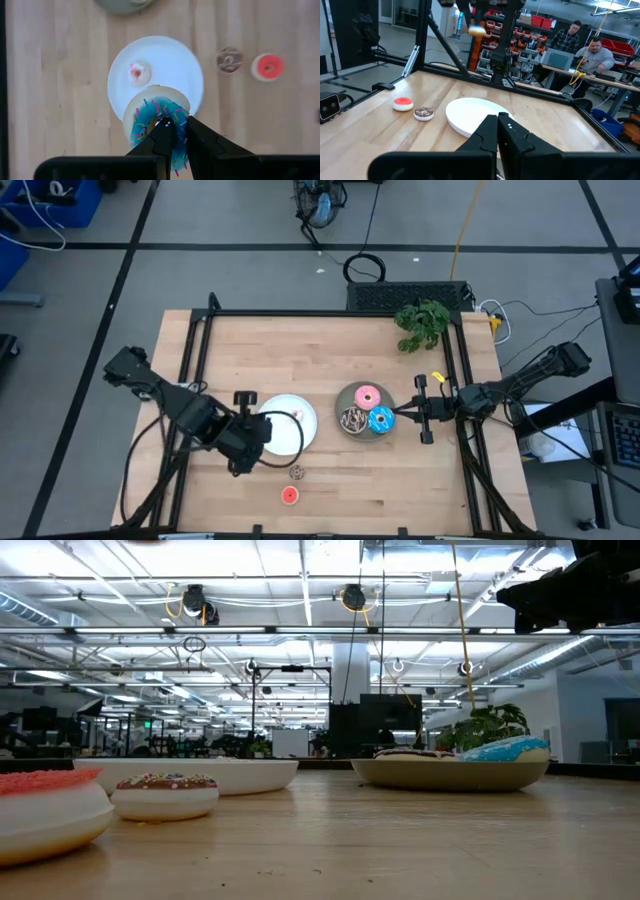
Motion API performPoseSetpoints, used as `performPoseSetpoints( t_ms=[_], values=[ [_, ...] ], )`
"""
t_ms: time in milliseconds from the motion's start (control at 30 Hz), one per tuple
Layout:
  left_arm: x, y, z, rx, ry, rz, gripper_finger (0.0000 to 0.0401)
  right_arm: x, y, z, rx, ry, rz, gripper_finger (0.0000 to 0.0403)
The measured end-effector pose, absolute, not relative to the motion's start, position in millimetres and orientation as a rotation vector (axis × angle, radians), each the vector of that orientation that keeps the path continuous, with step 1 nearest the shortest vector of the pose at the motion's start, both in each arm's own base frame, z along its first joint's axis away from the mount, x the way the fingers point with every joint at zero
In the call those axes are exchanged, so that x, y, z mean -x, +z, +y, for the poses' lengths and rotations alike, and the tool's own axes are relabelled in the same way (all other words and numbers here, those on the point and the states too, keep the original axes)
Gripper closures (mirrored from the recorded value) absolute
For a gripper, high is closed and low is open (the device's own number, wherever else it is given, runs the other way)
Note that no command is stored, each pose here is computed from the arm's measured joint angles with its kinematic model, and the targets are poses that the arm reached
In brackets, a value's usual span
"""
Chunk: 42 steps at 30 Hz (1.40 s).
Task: Pick & Place donuts
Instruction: Put the small blue donut on the white plate
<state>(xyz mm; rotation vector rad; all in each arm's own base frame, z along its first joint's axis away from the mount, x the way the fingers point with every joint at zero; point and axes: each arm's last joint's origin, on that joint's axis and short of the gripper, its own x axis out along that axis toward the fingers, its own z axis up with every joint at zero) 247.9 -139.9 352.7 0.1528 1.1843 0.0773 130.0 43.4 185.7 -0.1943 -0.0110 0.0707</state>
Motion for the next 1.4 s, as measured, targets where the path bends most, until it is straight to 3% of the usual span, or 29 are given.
performPoseSetpoints(
  t_ms=[533, 867, 1400],
  values=[
    [-270.3, 247.7, -115.8, -0.170, 0.061, 1.239, 0.0355, -130.0, 185.7, 43.4, 0.200, 0.071, -0.011, 0.0403],
    [-263.0, 192.3, -98.7, -0.124, 0.072, 1.266, 0.0355, -130.0, 185.7, 43.4, 0.194, 0.071, -0.011, 0.0403],
    [-260.2, 165.8, -87.7, 0.025, 0.074, 1.246, 0.0354, -130.0, 185.7, 43.4, 0.194, 0.071, -0.011, 0.0403]
  ],
)
